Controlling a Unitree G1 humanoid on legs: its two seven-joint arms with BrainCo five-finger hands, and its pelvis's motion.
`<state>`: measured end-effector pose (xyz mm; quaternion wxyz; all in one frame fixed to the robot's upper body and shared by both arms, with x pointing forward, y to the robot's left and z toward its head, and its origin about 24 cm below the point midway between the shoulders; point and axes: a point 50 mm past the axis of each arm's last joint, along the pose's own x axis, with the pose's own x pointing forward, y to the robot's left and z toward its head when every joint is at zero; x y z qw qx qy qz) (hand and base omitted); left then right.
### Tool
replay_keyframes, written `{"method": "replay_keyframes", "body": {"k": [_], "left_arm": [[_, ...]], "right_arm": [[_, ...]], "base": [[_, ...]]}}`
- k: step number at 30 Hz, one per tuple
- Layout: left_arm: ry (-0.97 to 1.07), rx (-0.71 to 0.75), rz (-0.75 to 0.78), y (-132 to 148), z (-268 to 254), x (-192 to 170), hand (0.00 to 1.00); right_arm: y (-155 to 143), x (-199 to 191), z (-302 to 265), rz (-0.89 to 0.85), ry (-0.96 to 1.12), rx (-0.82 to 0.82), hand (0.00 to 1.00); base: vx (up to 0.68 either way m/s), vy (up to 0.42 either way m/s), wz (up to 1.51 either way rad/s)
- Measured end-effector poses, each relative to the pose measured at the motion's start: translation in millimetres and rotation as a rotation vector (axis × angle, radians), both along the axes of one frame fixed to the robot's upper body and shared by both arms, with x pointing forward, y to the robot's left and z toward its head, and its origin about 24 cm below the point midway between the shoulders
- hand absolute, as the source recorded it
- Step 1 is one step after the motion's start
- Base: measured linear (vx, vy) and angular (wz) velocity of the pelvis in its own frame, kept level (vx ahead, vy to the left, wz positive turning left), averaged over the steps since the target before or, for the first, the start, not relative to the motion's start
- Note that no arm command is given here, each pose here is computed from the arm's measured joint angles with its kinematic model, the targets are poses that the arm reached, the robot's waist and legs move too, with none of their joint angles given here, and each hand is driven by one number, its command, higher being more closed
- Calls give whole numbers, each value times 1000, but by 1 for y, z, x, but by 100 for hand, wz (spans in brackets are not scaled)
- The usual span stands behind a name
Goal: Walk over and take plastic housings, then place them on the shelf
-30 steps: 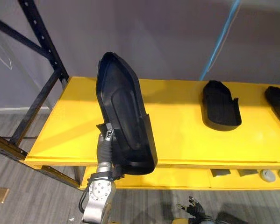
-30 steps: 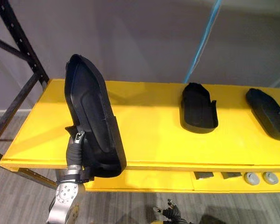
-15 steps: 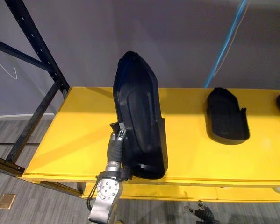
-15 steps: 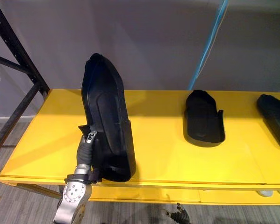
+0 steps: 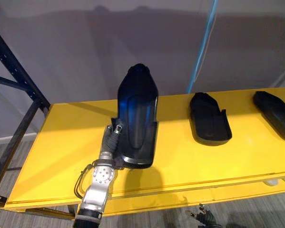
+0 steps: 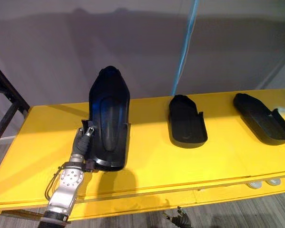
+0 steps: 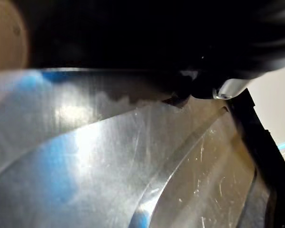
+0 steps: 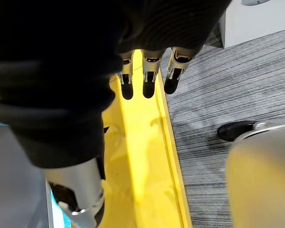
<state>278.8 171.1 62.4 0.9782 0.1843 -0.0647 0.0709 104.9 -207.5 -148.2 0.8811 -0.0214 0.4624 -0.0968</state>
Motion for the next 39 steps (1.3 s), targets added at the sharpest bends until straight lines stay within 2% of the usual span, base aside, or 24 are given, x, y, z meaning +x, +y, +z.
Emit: {"method": "replay_keyframes", "body": {"k": [5, 11, 30, 31, 39], "left_arm": [[81, 75, 112, 23, -10, 5, 100], [159, 94, 203, 43, -22, 3, 100], [202, 93, 263, 53, -17, 37, 100], [204, 88, 268, 54, -17, 37, 0], [201, 37, 337, 71, -16, 34, 0]], "right_arm": [[-2, -7, -2, 1, 24, 5, 0], [0, -15, -4, 12, 55, 12, 0], [4, -25, -7, 33, 86, 16, 0], [4, -25, -8, 32, 89, 16, 0], [6, -29, -9, 42, 102, 16, 0]], "base": [[-94, 29, 0], [-92, 8, -1], [-7, 0, 0], [0, 0, 0], [-20, 2, -9]]}}
